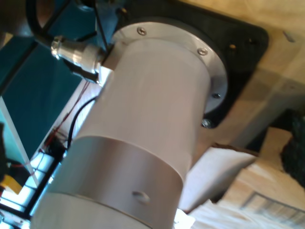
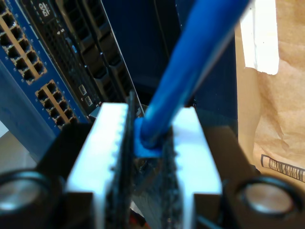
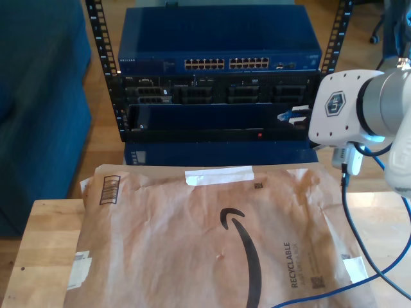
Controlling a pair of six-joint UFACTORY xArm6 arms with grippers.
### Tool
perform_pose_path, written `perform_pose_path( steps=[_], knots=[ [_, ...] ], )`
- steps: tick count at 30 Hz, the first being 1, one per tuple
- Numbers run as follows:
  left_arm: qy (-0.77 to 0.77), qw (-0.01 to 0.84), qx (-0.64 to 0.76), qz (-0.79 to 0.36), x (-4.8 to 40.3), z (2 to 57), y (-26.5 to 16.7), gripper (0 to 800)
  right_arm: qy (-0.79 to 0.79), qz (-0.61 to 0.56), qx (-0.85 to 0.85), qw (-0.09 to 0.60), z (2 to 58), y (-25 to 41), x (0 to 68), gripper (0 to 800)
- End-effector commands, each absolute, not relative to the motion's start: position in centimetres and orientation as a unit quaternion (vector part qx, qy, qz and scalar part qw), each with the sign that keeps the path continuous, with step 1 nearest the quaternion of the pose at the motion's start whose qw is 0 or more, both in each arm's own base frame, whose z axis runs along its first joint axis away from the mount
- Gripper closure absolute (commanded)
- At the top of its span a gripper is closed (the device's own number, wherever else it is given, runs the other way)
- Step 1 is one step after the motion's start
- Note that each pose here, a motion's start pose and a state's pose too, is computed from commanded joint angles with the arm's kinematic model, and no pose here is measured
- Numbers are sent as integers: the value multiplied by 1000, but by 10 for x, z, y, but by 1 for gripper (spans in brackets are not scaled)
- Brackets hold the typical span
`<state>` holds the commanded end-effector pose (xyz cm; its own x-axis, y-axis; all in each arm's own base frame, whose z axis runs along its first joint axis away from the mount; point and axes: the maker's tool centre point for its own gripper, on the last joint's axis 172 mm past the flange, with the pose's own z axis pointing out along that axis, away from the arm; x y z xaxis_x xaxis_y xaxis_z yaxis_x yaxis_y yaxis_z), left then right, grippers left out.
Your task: Grab the cable and plug it in
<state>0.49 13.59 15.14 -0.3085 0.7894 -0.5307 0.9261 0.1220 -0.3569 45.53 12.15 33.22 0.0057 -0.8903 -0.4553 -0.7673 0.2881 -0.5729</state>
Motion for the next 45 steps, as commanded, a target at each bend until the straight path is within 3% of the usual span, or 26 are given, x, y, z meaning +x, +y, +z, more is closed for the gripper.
perform_pose_path(
  steps=[8,16,32,45],
  knots=[
    [751,109,570,-316,-19,121,123,1,700,-79,-591,392,331,120,451,799],
    [770,79,580,-254,-22,103,154,1,704,-75,-593,384,320,120,447,799],
    [771,93,582,-240,-34,102,157,1,704,-74,-594,382,317,121,447,799],
    [754,112,597,-252,-32,89,128,1,704,-75,-593,384,319,120,447,799]
  ],
)
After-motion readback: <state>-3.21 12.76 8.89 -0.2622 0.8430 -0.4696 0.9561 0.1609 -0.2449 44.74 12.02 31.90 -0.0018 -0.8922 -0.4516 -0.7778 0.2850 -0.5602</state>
